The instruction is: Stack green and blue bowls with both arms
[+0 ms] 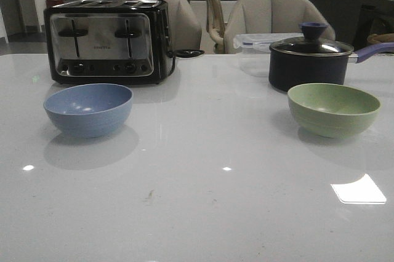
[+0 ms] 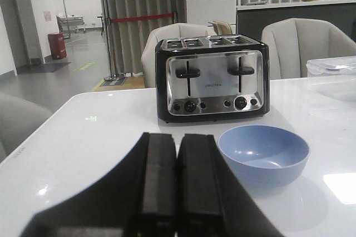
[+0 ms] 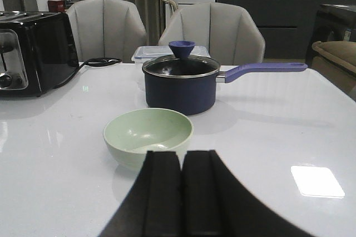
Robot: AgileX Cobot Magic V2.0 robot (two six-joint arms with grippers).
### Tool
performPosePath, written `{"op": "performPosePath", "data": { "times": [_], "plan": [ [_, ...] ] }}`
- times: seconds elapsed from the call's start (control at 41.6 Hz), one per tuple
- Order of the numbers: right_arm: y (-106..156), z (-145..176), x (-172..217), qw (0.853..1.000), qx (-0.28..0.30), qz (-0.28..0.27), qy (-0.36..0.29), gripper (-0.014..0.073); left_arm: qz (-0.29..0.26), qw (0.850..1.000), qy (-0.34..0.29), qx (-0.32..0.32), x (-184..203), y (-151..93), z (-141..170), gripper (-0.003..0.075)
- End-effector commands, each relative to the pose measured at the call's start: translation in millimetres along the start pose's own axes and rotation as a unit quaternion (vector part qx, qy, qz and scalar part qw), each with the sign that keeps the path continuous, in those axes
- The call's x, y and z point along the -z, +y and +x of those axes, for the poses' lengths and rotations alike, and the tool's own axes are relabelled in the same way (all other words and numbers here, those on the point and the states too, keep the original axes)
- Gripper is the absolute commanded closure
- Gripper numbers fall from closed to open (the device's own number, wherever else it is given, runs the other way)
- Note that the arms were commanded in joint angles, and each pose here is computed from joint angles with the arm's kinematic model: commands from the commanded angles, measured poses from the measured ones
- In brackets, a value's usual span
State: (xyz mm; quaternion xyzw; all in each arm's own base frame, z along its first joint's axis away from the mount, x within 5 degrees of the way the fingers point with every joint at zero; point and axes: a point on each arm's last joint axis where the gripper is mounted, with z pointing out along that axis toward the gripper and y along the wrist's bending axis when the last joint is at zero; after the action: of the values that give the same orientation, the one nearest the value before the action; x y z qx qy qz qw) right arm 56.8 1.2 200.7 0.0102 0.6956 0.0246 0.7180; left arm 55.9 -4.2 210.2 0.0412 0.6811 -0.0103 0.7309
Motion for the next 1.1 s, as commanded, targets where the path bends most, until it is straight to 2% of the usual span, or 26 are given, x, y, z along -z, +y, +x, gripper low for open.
{"op": "performPosePath", "data": {
  "times": [0.0,0.84,0.984,1.08],
  "plan": [
    [-0.1,-11.3,2.3,0.998,0.005,0.002,-0.058,0.0555,-0.005,0.999,-0.049,0.007,1.6,1.0,-7.0,0.0622],
    [-0.1,-11.8,2.3,0.998,0.005,0.002,-0.061,0.0555,-0.005,0.999,-0.05,0.007,1.6,1.0,-7.2,0.0622],
    [0.2,-21.7,3.9,0.995,0.005,0.002,-0.104,0.0555,-0.008,0.997,-0.07,0.009,2.2,1.5,-11.4,0.0622],
    [1.3,-43.6,8.4,0.991,0.005,0.0,-0.132,0.0555,-0.011,0.994,-0.108,0.013,4.7,2.8,-27.8,0.0622]
  ]
}}
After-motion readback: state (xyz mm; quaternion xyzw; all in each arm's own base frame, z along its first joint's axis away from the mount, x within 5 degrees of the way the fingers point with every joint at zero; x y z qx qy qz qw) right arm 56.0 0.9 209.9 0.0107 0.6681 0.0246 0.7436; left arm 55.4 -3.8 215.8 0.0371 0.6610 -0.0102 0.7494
